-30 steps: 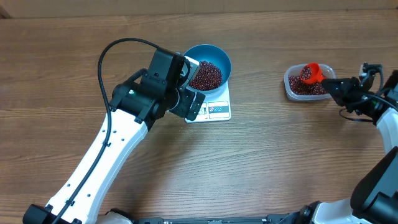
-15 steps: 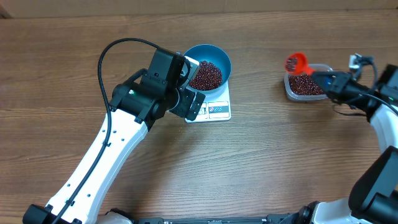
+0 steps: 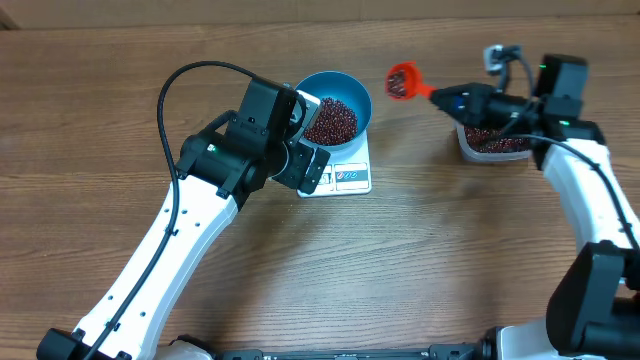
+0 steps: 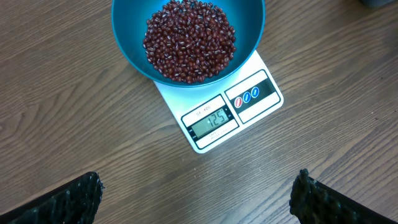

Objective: Scoop item into bowl and weigh 150g on scale
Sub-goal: 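Lift the filled scoop and carry it over the teal bowl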

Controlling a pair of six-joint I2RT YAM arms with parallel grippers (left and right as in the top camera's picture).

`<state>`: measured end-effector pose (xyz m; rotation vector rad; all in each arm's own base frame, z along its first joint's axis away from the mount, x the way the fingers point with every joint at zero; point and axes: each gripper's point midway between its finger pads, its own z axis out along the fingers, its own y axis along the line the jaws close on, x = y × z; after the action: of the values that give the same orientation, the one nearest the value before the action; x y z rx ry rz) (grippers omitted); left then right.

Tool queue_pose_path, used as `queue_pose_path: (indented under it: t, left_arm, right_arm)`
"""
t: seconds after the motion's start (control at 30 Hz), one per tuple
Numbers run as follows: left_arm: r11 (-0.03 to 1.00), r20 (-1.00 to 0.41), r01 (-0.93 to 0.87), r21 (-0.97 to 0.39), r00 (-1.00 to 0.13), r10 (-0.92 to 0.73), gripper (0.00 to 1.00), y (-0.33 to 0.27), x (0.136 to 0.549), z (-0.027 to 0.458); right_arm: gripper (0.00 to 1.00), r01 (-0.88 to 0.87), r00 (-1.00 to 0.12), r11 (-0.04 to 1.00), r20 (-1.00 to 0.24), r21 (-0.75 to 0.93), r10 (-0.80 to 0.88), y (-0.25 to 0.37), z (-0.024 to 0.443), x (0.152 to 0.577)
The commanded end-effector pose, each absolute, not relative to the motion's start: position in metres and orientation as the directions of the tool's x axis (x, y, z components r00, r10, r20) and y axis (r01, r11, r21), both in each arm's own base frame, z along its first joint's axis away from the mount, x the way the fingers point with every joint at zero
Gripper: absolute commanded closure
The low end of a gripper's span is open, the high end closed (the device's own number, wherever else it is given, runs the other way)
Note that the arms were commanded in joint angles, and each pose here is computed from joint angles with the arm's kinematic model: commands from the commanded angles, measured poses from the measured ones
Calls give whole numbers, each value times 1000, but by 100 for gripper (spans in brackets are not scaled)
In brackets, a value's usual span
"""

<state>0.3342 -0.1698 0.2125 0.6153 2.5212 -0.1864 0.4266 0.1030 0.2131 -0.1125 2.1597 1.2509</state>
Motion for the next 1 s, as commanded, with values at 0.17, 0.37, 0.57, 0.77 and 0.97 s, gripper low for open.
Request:
queue_pose_path:
  t: [0.17, 0.37, 0.57, 0.77, 0.97]
  left_arm:
    - [879, -547, 478, -5, -737, 397, 0, -171, 337, 220]
    - [878, -547, 478, -6, -737, 397, 0, -171, 337, 220]
    - [878, -547, 478, -6, -737, 397, 0, -171, 337, 220]
    - [878, -547, 478, -6, -737, 397, 0, -171, 337, 220]
    - [878, -546, 478, -6, -737, 397, 0, -171, 336, 220]
  right_arm:
    - [96, -390, -742, 697, -653, 602, 148, 148, 204, 445]
    - [96, -429, -711, 752, -700, 500, 60, 174, 195, 443]
    - [96, -474, -668, 778, -744, 412, -13, 188, 193, 443]
    - [96, -544, -604, 765, -793, 344, -73, 203, 199, 443]
    - [96, -624, -533, 740, -828, 249, -171, 214, 199, 438]
